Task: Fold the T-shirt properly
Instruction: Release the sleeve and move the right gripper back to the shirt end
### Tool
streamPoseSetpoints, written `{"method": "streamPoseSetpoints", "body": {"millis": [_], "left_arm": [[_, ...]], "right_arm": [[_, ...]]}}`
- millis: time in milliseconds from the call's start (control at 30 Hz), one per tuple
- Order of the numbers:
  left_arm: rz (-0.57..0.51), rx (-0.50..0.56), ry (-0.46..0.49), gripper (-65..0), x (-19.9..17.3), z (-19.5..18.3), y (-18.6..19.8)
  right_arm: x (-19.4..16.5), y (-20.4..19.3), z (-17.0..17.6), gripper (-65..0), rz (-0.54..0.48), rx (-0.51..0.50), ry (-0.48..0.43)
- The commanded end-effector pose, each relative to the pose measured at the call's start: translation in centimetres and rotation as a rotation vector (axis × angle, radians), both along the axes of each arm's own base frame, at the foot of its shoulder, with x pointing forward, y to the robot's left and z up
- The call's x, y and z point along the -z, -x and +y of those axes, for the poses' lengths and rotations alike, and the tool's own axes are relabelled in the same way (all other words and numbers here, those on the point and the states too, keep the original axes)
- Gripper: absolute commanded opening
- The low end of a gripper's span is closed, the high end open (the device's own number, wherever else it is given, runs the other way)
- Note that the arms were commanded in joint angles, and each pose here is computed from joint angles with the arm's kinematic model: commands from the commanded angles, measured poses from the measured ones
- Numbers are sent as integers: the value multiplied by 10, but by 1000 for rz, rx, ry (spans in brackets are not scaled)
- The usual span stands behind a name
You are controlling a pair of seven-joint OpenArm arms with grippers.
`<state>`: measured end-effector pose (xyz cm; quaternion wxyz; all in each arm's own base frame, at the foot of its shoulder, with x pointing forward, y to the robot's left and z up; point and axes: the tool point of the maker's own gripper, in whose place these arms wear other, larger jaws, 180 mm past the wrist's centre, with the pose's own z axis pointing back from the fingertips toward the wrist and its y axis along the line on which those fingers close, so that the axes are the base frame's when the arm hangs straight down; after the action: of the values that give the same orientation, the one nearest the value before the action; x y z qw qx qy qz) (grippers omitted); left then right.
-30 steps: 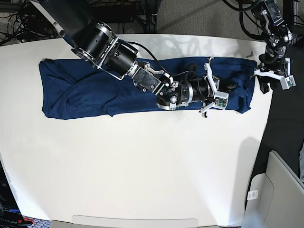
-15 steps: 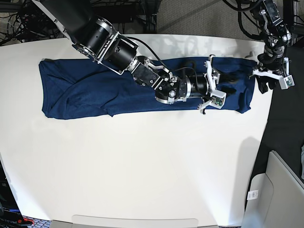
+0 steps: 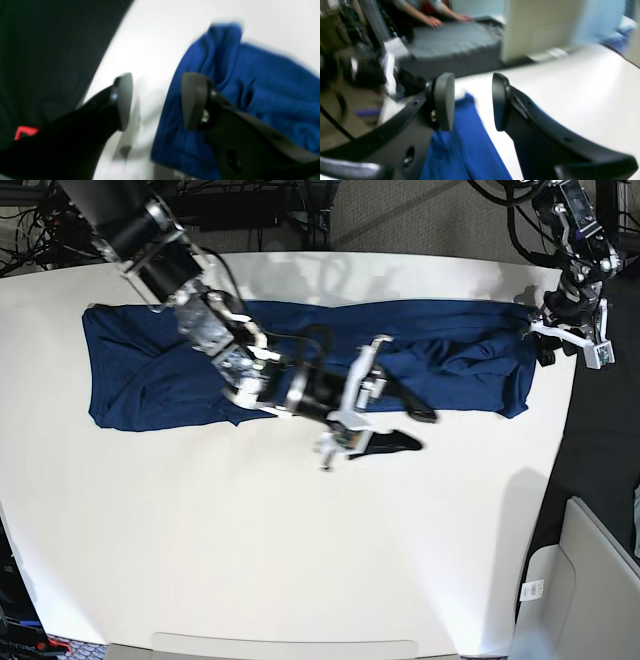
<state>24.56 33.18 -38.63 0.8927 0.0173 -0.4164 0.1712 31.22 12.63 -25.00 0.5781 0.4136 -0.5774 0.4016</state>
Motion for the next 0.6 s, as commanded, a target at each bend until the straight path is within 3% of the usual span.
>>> {"method": "streamPoseSetpoints", "body": {"millis": [0,67,233,433,567], "left_arm": [[-59,13,-40,-315,-26,12,-21],[-19,20,-32,-315,-25,16,-26],[-48,29,-57,-313,-47,28,-47],[156,249,-38,-303,-30,7,-41],[201,277,-11,-303,-22,5,-43]], "right_arm": [[-36,1,-3,-403,-59,-18,-98],[-35,4,-26,-403,-79,5,-69],[-33,11,-79,-403,-110,78,-14],[-21,18,-122,-403,-93,152,46],[-15,22,-133,-403,-82,167,71]]}}
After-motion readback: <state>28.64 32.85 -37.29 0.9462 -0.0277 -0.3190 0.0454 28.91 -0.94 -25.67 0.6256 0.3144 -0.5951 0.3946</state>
